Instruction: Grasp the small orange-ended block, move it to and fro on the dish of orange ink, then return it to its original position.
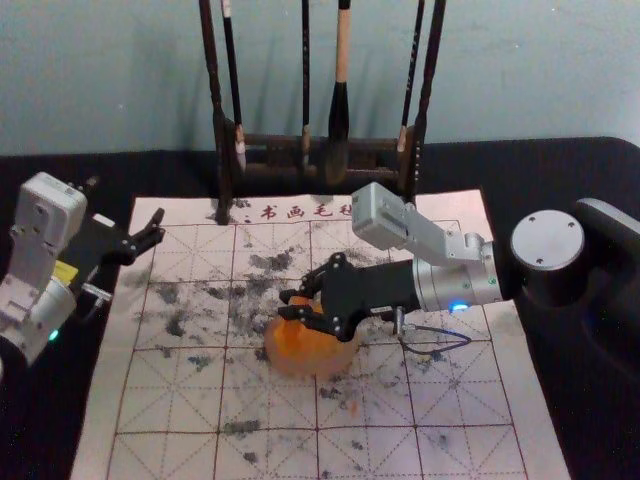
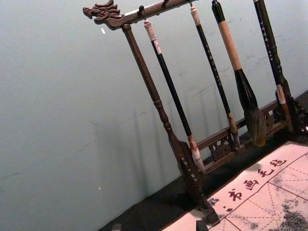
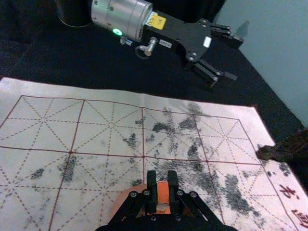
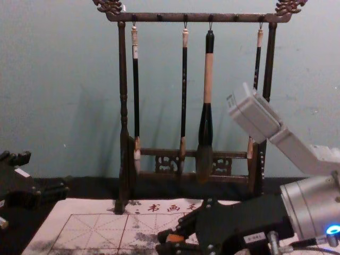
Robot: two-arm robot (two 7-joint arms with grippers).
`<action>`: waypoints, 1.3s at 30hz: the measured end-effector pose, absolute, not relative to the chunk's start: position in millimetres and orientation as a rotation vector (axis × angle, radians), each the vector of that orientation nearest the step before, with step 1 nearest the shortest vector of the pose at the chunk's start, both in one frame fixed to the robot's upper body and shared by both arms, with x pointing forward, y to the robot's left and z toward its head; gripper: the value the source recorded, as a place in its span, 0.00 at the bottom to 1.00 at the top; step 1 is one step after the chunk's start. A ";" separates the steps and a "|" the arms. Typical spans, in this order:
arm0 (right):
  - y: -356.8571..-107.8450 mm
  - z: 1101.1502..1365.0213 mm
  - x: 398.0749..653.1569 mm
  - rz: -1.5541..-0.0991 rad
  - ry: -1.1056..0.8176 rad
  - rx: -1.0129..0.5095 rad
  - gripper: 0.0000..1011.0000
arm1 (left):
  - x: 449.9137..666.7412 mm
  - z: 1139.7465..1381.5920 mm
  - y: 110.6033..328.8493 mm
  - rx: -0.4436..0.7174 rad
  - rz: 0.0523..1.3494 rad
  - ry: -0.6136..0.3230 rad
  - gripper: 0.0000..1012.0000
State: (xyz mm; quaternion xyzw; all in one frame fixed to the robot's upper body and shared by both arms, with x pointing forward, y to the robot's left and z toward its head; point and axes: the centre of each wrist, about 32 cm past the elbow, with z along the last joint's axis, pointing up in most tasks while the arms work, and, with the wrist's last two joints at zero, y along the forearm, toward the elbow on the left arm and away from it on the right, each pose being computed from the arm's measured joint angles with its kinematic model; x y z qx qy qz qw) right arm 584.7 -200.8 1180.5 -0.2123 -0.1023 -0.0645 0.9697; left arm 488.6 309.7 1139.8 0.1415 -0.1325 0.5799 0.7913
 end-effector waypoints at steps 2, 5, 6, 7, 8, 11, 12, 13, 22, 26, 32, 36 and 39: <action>-201.9 1180.9 585.8 -0.138 -0.208 -0.431 0.13 | 488.6 1139.8 309.7 0.304 1.248 -0.285 0.99; -203.0 1181.2 586.6 -0.145 -0.211 -0.434 0.13 | 488.6 1139.8 309.7 0.304 1.248 -0.285 0.99; -203.3 1181.3 586.8 -0.147 -0.212 -0.435 0.13 | 488.6 1139.8 309.7 0.304 1.248 -0.285 0.99; -203.7 1181.4 587.0 -0.150 -0.213 -0.436 0.13 | 488.6 1139.8 309.7 0.304 1.248 -0.285 0.99; -204.5 1181.7 587.3 -0.153 -0.215 -0.438 0.13 | 488.6 1139.8 309.6 0.304 1.248 -0.285 0.99; -206.4 1182.2 587.7 -0.160 -0.219 -0.445 0.13 | 488.6 1139.8 309.7 0.304 1.248 -0.285 0.99; -207.0 1182.3 587.8 -0.162 -0.220 -0.446 0.13 | 488.6 1139.8 309.6 0.304 1.248 -0.285 0.99; -207.5 1182.4 587.9 -0.164 -0.221 -0.447 0.13 | 488.6 1139.8 309.7 0.304 1.248 -0.285 0.99; -212.9 1184.6 587.2 -0.181 -0.226 -0.455 0.13 | 488.6 1139.8 309.6 0.304 1.248 -0.285 0.99; -214.8 1185.5 586.4 -0.185 -0.228 -0.455 0.13 | 488.6 1139.8 309.7 0.304 1.248 -0.285 0.99; -216.0 1186.5 584.9 -0.188 -0.230 -0.450 0.13 | 488.6 1139.8 309.7 0.304 1.248 -0.285 0.99; -218.4 1190.6 583.0 -0.192 -0.237 -0.435 0.13 | 488.6 1139.8 309.6 0.304 1.248 -0.285 0.99; -221.0 1195.3 580.5 -0.197 -0.248 -0.421 0.13 | 488.6 1139.8 309.7 0.305 1.248 -0.285 0.99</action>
